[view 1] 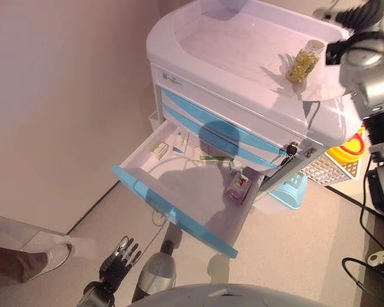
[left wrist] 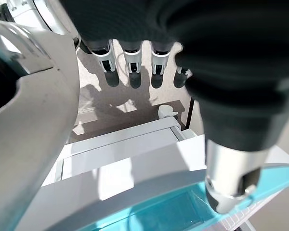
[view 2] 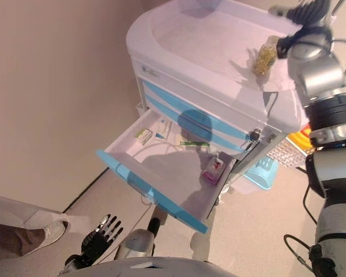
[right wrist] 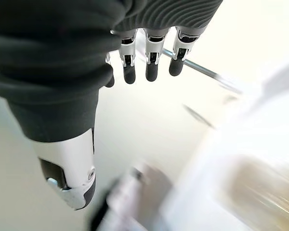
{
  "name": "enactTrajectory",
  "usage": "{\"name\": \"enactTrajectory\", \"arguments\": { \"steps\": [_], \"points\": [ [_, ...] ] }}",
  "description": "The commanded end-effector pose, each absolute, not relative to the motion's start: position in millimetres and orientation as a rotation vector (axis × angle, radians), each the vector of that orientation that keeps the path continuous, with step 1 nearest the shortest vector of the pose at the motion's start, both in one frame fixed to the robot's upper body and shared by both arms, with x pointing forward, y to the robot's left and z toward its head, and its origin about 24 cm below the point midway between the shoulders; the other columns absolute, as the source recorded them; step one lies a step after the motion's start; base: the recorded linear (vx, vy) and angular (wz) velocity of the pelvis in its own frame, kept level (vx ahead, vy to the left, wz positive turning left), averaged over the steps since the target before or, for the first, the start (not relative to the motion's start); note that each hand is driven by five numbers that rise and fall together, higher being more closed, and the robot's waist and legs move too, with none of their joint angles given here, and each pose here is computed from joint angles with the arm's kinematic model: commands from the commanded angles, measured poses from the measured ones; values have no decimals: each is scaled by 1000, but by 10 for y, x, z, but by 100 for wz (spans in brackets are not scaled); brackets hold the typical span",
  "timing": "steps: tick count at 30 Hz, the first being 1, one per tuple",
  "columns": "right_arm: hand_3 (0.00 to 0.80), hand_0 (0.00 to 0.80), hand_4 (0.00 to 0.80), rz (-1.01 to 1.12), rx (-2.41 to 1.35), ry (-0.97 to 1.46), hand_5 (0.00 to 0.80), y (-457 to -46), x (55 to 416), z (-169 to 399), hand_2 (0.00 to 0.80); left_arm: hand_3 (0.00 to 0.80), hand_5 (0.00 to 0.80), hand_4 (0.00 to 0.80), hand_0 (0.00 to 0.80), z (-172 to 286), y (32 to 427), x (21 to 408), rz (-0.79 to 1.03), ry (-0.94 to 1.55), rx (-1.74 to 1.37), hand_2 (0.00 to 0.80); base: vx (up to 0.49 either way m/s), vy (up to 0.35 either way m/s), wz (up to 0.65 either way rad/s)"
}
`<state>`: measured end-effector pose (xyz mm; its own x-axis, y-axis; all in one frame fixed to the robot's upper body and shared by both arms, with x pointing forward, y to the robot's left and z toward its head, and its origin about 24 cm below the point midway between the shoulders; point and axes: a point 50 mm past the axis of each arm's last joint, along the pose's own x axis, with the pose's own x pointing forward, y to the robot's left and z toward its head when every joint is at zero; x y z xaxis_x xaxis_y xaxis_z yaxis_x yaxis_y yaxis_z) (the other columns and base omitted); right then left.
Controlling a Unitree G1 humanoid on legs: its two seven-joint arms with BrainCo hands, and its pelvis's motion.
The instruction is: Open the drawer and pick up the medicine
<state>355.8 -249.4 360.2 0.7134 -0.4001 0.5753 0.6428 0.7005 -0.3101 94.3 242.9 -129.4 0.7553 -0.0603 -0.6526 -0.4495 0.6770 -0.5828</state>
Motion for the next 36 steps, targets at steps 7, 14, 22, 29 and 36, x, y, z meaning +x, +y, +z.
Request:
{"name": "enactTrajectory", "arguments": {
  "steps": [7, 14, 22, 29, 36],
  "points": [
    [0, 0, 0, -313, -677, -1023, 0, -1872, 2913, 4209, 0, 0, 0, 0, 0, -1254, 2538, 791, 229, 662, -778, 0, -4, -12, -2],
    [0, 0, 0, 557, -691, -970, 0, -1033, 2589, 3396, 0, 0, 0, 0, 0, -1196, 2515, 912, 177, 636, -704, 0, -23, -40, -12],
    [0, 0, 0, 1151, -525, -753, 0, -506, 2265, 2490, 0, 0, 0, 0, 0, -1087, 2490, 1164, 28, 637, -473, 0, -28, -32, -17],
    [0, 0, 0, 1228, -443, -592, 0, -592, 2181, 1961, 0, 0, 0, 0, 0, -943, 2508, 1336, -192, 652, -108, 0, -50, -5, -21],
    [0, 0, 0, 1305, -376, -353, 0, -782, 2100, 1567, 0, 0, 0, 0, 0, -993, 2479, 1398, -435, 731, 348, 0, -40, 25, -27]
  ]
}}
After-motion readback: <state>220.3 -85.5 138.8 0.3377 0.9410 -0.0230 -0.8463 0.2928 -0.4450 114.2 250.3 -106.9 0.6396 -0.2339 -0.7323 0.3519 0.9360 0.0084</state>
